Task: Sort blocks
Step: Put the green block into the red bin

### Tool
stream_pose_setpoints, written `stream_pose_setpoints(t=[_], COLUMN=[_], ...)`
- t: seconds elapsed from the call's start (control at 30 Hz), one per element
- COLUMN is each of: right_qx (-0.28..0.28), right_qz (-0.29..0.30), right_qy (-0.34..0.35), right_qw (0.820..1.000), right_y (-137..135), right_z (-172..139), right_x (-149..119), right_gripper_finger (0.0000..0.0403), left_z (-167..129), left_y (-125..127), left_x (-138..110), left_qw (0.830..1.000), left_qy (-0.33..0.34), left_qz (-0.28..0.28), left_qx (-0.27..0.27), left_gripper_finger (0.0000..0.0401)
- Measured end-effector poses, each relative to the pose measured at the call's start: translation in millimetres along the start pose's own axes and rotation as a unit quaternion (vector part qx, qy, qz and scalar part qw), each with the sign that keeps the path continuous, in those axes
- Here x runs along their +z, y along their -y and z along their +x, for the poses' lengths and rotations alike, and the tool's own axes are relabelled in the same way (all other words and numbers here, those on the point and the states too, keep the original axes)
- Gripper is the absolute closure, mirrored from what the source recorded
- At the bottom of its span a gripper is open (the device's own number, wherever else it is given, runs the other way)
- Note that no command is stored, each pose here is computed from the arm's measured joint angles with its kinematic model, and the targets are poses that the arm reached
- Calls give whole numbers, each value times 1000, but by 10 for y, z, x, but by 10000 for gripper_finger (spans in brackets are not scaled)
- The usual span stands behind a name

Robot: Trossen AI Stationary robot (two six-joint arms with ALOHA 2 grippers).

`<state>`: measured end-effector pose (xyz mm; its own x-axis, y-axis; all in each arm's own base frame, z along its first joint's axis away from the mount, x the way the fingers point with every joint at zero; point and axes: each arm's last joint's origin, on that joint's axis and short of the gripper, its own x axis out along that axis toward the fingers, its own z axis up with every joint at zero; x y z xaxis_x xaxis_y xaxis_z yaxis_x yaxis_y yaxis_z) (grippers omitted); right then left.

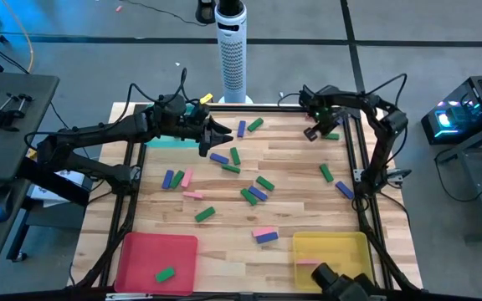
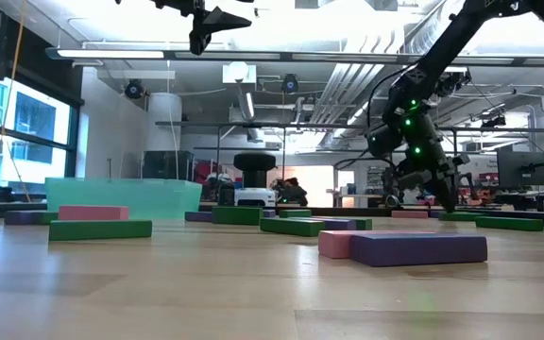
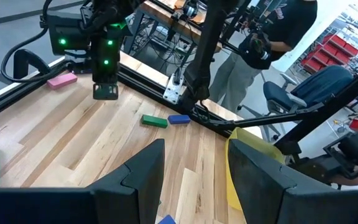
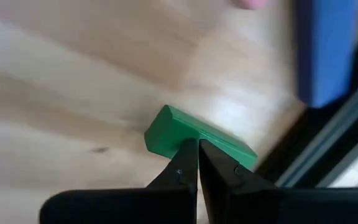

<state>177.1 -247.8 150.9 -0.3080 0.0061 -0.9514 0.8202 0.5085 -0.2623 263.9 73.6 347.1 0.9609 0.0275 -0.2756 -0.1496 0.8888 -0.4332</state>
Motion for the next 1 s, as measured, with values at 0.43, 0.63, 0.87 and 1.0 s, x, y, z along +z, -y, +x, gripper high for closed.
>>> stream_pose_setpoints(t=[0.43, 0.63, 0.87, 1.0], right_qx=[151, 10, 9, 9], right_qz=[-159, -201, -233, -271], right_qy=[92, 102, 52, 33], right_qw=[971, 974, 971, 962], right_y=[-317, -254, -186, -211], right_z=[-470, -478, -249, -153], right_x=[-208, -212, -100, -63], right_gripper_finger=[403, 361, 219, 159], left_z=[0, 0, 0, 1], left_y=[0, -1, 1, 5], left_x=[0, 0, 0, -2], left_qw=[1000, 1000, 1000, 1000], left_qy=[0, 0, 0, 0], left_qz=[0, 0, 0, -9], left_qx=[0, 0, 0, -1], left_gripper_finger=[238, 238, 238, 238])
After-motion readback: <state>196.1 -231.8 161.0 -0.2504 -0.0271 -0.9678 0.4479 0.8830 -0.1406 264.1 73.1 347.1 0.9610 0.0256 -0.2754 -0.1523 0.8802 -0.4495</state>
